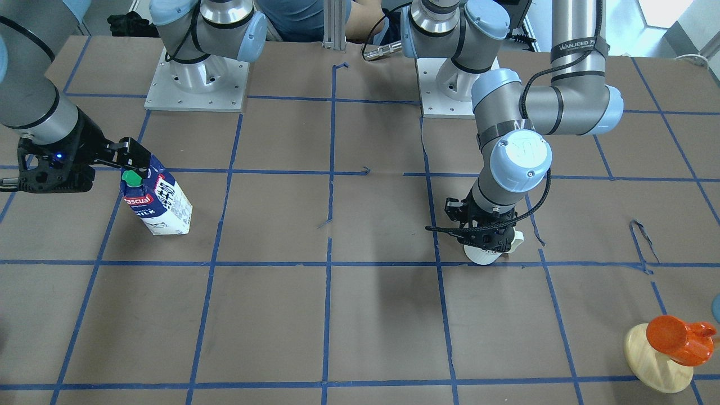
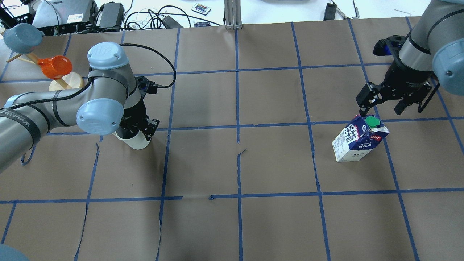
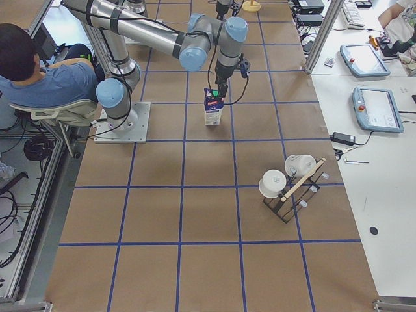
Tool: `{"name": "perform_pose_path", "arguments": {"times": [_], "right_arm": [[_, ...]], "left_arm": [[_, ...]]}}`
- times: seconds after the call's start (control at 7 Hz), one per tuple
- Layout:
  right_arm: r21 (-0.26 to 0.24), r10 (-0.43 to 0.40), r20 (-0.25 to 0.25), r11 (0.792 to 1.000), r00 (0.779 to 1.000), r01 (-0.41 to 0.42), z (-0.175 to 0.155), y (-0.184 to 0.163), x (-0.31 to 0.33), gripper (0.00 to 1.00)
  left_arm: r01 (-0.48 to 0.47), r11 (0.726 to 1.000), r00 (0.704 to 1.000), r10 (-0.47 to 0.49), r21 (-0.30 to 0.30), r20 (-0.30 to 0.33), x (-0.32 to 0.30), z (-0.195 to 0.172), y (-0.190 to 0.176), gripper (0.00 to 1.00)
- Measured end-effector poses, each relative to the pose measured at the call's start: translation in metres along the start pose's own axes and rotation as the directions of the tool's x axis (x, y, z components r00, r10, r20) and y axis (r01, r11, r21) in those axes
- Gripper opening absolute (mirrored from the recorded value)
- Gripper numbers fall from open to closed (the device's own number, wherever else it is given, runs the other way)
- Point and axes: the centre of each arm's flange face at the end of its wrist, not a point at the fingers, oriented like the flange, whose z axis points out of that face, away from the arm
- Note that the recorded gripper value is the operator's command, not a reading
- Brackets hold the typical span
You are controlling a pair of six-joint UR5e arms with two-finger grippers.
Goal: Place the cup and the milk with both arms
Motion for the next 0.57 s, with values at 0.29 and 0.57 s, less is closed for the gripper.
{"name": "perform_pose_path", "arguments": {"times": [0.29,0.57], "right_arm": [[-0.022,0.009,0.027,1.0,1.0,-0.009,0.013,-0.005,-0.002,1.0],[-0.044,0.007,0.037,0.999,0.999,-0.005,0.024,-0.006,-0.003,0.98]], "left_arm": [[0.007,1.0,0.999,-0.007,0.011,0.033,-0.004,-0.008,-0.001,0.0],[0.079,0.996,0.996,-0.08,0.04,0.042,0.0,-0.021,-0.003,0.0]]}}
